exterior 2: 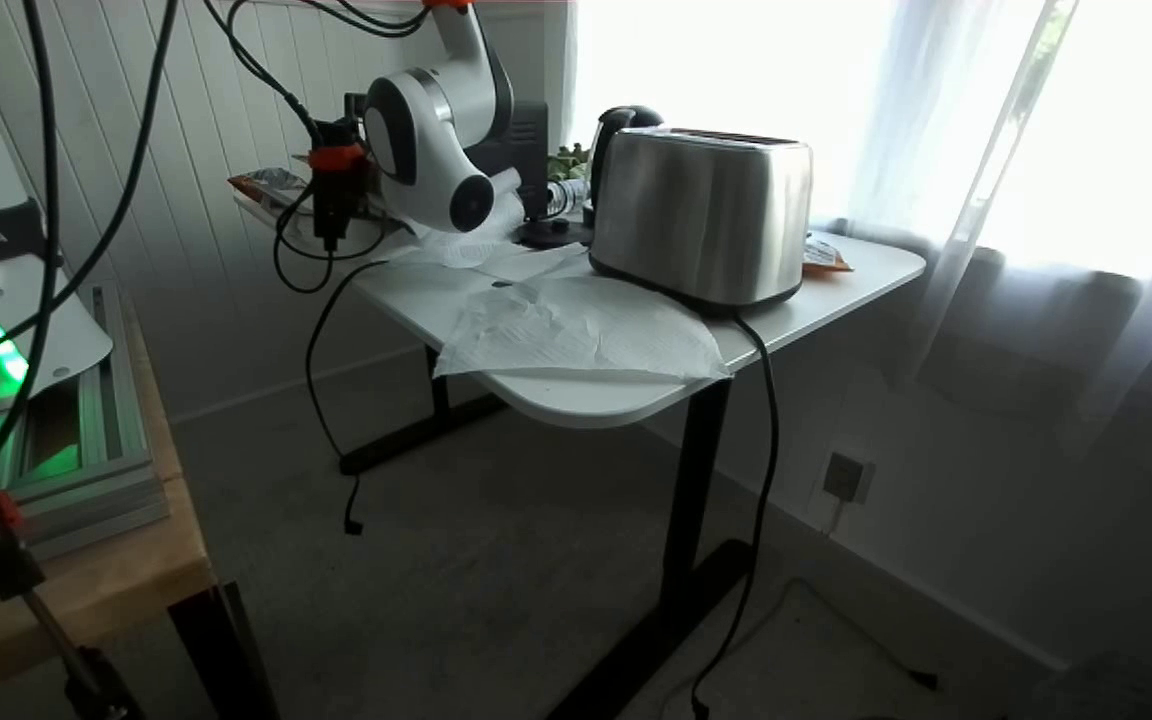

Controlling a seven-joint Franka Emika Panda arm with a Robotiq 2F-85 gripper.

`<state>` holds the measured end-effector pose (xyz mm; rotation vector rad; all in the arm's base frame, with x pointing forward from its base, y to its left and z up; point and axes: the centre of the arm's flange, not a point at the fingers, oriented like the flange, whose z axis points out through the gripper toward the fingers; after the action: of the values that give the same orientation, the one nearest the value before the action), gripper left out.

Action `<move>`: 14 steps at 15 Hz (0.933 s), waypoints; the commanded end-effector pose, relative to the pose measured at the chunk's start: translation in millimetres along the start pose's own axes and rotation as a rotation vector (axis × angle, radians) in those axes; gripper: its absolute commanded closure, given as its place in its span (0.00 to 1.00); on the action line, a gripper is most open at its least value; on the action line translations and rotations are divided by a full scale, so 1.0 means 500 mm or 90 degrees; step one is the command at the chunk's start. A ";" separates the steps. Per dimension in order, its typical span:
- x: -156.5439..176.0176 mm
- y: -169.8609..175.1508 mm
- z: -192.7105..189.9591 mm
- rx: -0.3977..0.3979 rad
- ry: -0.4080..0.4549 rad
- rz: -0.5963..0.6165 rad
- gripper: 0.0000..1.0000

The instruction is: Pull the bottom tray completely out of the oven

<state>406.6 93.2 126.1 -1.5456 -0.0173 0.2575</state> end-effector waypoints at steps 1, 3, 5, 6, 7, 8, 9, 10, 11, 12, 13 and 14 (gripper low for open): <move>0.016 0.004 0.013 0.009 0.005 -0.008 0.57; 0.018 0.007 0.013 0.010 0.004 -0.007 0.70; 0.018 0.010 0.012 0.010 0.003 -0.004 0.83; 0.018 0.014 0.012 0.009 0.004 -0.002 0.84; 0.018 0.017 0.012 0.007 0.004 0.000 0.85; 0.018 0.019 0.012 0.007 0.003 0.002 0.77; 0.019 0.019 0.013 0.008 0.002 0.002 0.63; 0.020 0.019 0.013 0.008 0.001 0.002 0.57; 0.020 0.018 0.015 0.009 0.000 0.002 0.52; 0.021 0.017 0.016 0.010 -0.001 0.001 0.46; 0.021 0.016 0.018 0.011 -0.003 0.000 0.38; 0.021 0.015 0.019 0.010 -0.004 0.000 0.32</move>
<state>409.7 94.7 116.2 -1.5491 -0.0148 0.2647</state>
